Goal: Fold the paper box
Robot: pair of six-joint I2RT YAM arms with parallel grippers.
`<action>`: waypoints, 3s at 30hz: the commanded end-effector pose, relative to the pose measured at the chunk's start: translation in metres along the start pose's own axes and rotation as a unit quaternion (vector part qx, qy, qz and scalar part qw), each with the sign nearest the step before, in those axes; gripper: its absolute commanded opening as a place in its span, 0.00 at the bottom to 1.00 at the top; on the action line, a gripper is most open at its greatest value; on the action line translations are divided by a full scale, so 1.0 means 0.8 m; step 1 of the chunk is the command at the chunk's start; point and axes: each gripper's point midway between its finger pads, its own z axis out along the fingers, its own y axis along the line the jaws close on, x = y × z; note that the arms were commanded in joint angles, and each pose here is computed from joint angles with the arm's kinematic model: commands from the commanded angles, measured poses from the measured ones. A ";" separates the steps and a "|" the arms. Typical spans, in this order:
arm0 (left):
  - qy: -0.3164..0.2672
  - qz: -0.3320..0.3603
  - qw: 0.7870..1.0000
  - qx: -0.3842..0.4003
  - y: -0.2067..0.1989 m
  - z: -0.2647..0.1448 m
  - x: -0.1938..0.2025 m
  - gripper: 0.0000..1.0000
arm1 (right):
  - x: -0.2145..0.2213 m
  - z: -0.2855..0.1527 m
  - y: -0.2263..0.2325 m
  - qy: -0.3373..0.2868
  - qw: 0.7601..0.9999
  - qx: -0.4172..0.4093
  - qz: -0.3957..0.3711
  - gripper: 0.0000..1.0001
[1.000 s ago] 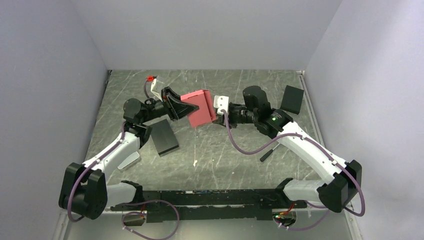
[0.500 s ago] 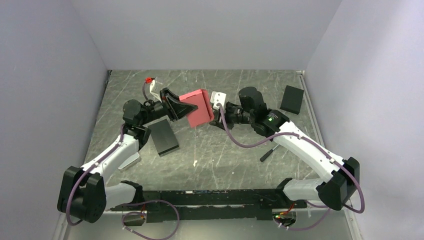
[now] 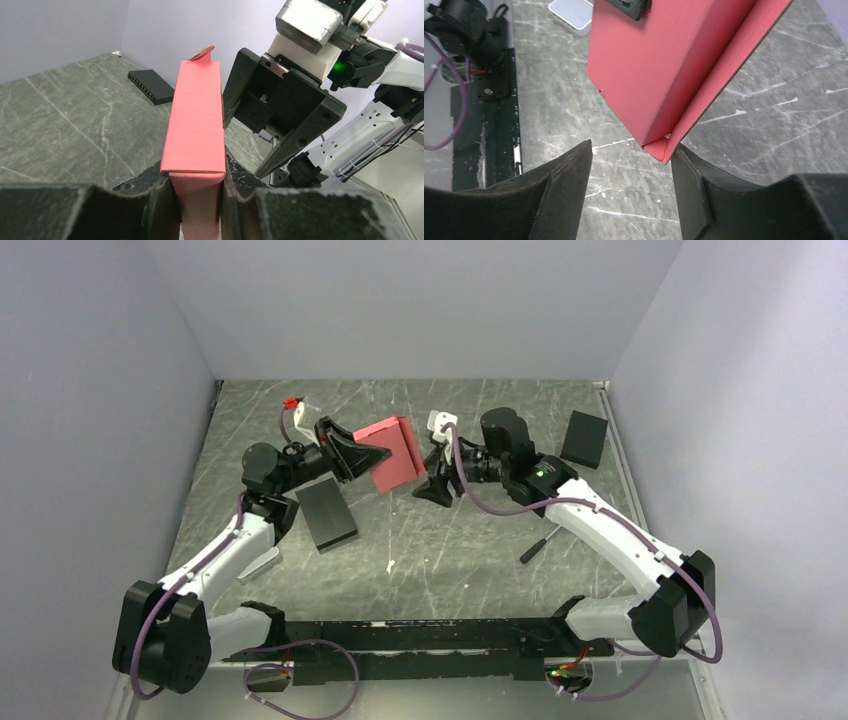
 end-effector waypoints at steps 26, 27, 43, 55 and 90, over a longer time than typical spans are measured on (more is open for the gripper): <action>0.062 -0.006 0.993 0.098 -0.020 -0.005 0.020 0.03 | -0.103 -0.099 -0.020 -0.110 0.979 -0.067 -0.160 0.79; 0.067 -0.009 0.992 0.106 -0.023 -0.006 0.021 0.03 | -0.101 -0.103 -0.017 -0.118 0.969 -0.090 -0.196 0.80; 0.105 -0.051 0.981 0.156 -0.037 -0.010 0.033 0.03 | -0.090 -0.082 -0.018 -0.114 0.928 -0.167 -0.314 0.68; 0.112 -0.079 0.974 0.183 -0.044 -0.011 0.033 0.02 | -0.068 -0.064 -0.043 -0.030 0.890 -0.138 -0.434 0.55; 0.117 -0.104 0.969 0.190 -0.039 -0.007 0.035 0.02 | -0.087 -0.049 -0.030 -0.023 0.858 -0.145 -0.493 0.57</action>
